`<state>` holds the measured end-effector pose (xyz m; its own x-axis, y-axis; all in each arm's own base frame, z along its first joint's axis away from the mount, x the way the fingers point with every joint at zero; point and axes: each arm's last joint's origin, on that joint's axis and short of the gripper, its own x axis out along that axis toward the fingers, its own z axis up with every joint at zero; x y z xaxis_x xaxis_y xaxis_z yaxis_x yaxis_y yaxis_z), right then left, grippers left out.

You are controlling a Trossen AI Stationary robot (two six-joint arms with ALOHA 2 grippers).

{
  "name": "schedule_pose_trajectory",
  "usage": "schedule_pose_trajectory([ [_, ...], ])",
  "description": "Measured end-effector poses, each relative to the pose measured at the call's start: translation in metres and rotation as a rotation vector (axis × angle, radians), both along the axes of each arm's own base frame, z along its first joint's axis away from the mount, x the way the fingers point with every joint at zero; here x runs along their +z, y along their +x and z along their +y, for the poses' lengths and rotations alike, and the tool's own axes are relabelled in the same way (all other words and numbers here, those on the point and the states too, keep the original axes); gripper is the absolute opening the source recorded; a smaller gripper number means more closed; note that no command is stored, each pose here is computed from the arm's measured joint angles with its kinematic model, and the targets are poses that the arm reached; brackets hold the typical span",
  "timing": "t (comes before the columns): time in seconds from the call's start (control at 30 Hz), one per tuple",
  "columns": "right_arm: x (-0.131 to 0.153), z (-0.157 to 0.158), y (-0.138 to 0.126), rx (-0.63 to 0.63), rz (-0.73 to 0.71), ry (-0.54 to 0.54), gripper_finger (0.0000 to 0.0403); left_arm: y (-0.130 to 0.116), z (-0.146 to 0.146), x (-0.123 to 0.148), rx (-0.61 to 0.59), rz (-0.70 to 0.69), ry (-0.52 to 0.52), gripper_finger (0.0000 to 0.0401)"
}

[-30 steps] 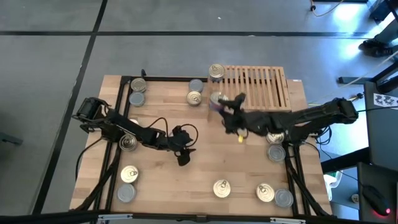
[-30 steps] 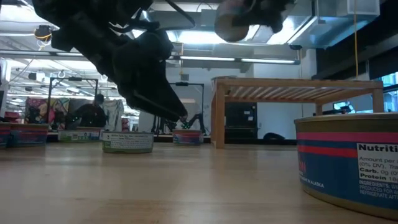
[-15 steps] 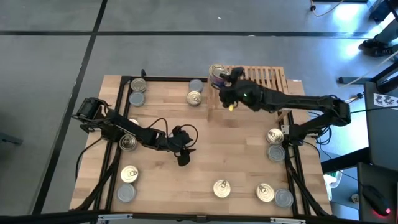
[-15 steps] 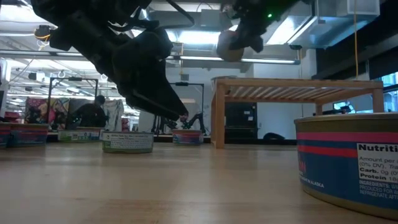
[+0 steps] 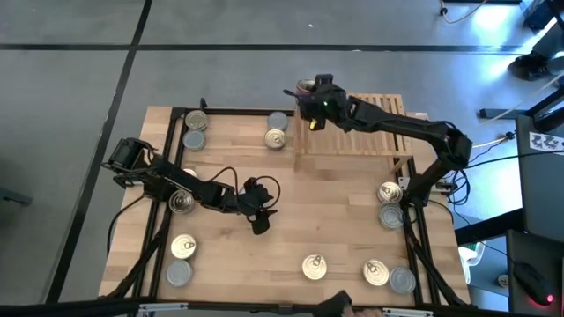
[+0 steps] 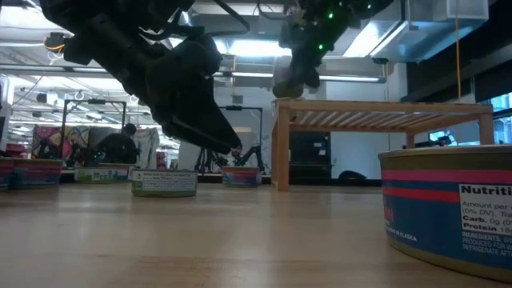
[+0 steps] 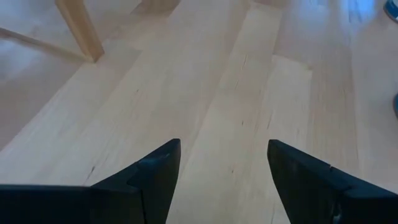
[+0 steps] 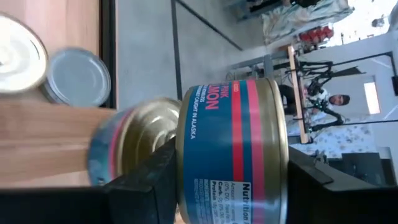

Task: Stack canned seafood by type on shelf
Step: Stack the blue-pink tuna can on top of the blue-pink tuna can on the shelf

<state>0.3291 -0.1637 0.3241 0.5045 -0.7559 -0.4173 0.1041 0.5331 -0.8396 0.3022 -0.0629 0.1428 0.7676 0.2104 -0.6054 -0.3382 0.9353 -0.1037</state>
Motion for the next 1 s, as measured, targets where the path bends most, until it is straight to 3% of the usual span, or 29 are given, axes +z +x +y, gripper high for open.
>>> schedule_pose_trajectory([
  [0.4,-0.007,-0.015,-0.002,0.019,0.010,0.043,0.0196,0.000,0.000,0.000,0.012,-0.003,0.013,0.0239],
  [0.6,-0.014,-0.015,0.001,0.025,0.032,0.059,0.0272,0.000,0.001,0.000,0.019,-0.003,0.020,0.0239],
  [0.7,-0.015,-0.015,0.001,0.022,0.035,0.065,0.0284,0.000,0.001,0.000,0.015,-0.001,0.027,0.0239],
  [1.0,-0.016,-0.013,0.000,0.002,0.063,0.054,0.0239,0.000,0.001,0.000,0.009,0.003,0.035,0.0239],
])
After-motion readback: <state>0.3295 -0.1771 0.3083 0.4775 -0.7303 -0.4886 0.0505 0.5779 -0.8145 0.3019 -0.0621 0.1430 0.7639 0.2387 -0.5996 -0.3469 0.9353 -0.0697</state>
